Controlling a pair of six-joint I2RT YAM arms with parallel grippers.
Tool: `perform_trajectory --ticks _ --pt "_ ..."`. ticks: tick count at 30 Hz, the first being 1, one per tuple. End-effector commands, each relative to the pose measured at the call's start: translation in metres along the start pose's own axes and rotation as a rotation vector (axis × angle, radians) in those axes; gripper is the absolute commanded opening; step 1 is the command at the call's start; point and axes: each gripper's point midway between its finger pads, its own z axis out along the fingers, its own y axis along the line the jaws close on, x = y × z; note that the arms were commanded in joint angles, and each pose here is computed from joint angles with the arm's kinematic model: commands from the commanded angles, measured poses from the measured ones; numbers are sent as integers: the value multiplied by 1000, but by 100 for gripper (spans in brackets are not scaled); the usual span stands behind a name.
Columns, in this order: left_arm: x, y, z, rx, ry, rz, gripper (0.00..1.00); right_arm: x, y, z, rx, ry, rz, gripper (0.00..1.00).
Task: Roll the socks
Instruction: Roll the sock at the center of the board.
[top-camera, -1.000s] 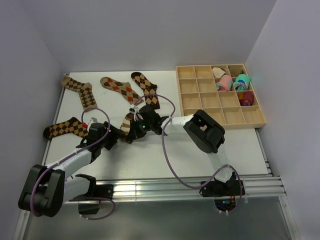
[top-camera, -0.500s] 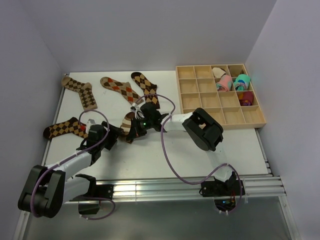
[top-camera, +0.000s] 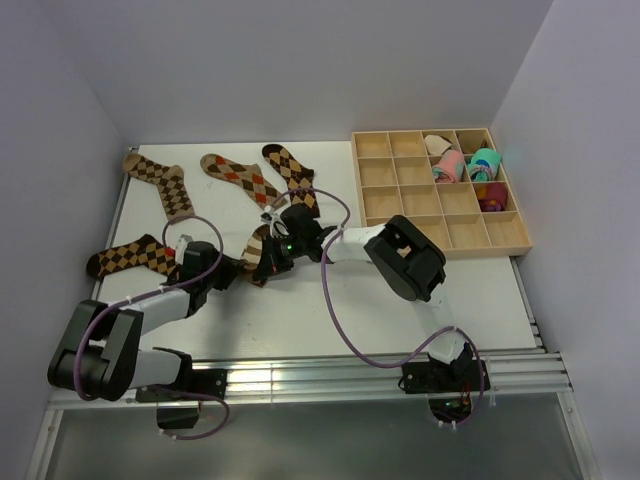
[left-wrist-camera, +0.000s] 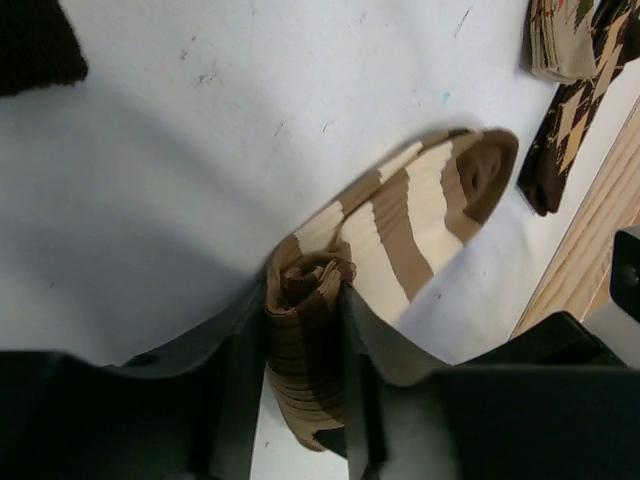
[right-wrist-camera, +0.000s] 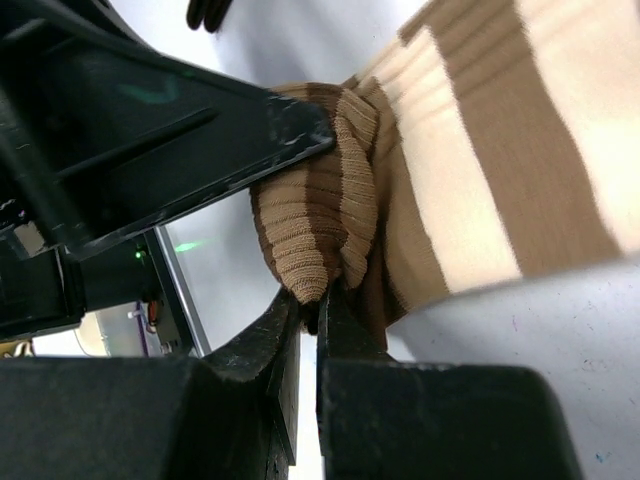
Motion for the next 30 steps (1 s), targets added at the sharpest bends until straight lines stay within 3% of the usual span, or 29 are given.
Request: perform_trajectory --ticks 1,7,14,18,23,30 --pt "13 38 4 -159 55 47 35 23 -30 1 95 55 51 0" --pt "17 30 16 -174 113 121 0 21 -26 -12 123 7 29 1" --pt "24 20 26 -195 176 231 0 0 -15 -44 224 -137 -103 38" --pt "28 15 27 -204 217 293 0 -14 -14 -70 359 -248 -257 49" --pt "32 10 29 -210 251 341 0 -33 7 -92 470 -391 -502 50" --pt "37 6 31 -218 277 377 0 -30 54 -77 490 -425 -812 50"
